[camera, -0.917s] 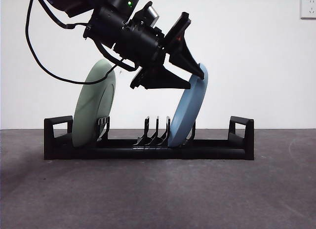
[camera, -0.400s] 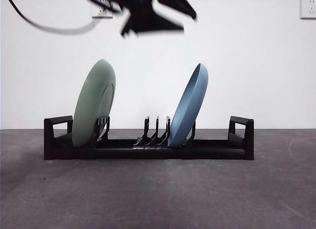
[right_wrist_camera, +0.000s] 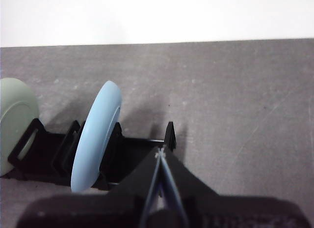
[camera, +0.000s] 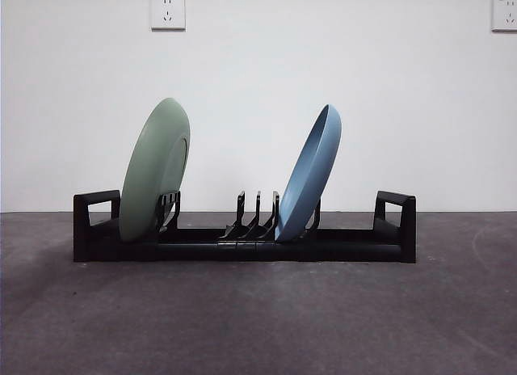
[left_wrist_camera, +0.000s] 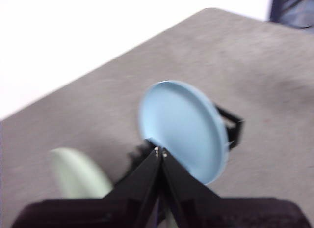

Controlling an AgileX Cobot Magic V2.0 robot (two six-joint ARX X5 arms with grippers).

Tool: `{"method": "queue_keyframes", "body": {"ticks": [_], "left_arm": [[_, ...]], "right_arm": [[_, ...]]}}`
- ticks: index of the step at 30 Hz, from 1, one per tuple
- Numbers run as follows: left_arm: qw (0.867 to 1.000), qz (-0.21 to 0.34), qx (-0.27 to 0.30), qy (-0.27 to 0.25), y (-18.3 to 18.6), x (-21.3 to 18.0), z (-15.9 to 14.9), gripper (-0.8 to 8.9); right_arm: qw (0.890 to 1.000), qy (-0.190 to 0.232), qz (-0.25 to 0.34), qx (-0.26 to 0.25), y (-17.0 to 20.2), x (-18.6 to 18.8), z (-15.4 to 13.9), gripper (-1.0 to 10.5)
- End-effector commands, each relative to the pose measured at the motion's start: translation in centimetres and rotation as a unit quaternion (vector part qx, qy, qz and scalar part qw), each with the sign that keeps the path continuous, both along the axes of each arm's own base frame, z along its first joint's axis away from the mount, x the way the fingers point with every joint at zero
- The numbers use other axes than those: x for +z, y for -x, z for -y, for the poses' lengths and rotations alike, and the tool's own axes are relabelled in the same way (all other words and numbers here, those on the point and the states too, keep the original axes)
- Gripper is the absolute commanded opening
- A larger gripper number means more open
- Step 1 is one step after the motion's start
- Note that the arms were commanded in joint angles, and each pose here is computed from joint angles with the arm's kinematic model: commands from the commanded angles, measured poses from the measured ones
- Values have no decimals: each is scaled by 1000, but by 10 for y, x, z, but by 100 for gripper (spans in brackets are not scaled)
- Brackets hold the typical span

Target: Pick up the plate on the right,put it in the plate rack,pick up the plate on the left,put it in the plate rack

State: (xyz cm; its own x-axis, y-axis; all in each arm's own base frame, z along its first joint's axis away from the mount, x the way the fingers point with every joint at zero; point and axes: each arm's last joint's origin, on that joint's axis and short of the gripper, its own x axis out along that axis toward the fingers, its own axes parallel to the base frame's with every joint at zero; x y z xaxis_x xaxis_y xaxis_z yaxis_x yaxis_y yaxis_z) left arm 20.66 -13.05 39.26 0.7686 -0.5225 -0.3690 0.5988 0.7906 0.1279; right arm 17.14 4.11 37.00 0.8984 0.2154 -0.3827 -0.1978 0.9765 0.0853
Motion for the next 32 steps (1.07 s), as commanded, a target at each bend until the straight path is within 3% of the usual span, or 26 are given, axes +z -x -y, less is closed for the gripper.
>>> {"method": "queue_keyframes", "body": {"ticks": [1, 8, 15, 20, 32], "left_arm": [[999, 4, 26, -24, 3, -5, -19, -8], [996, -11, 85, -20, 34, -53, -59, -8], [990, -10, 134, 36, 74, -109, -84, -8], [988, 18, 141, 62, 96, -115, -92, -6], [989, -20, 140, 44, 89, -123, -90, -4]], "right_arm": [[1000, 9, -10, 7, -2, -13, -2, -10], [1000, -4, 5, 26, 2, -68, -9, -10], [999, -28, 8, 41, 17, -112, -14, -10], [998, -27, 3, 49, 19, -117, -16, 1], [998, -27, 3, 49, 19, -118, -16, 1]]}}
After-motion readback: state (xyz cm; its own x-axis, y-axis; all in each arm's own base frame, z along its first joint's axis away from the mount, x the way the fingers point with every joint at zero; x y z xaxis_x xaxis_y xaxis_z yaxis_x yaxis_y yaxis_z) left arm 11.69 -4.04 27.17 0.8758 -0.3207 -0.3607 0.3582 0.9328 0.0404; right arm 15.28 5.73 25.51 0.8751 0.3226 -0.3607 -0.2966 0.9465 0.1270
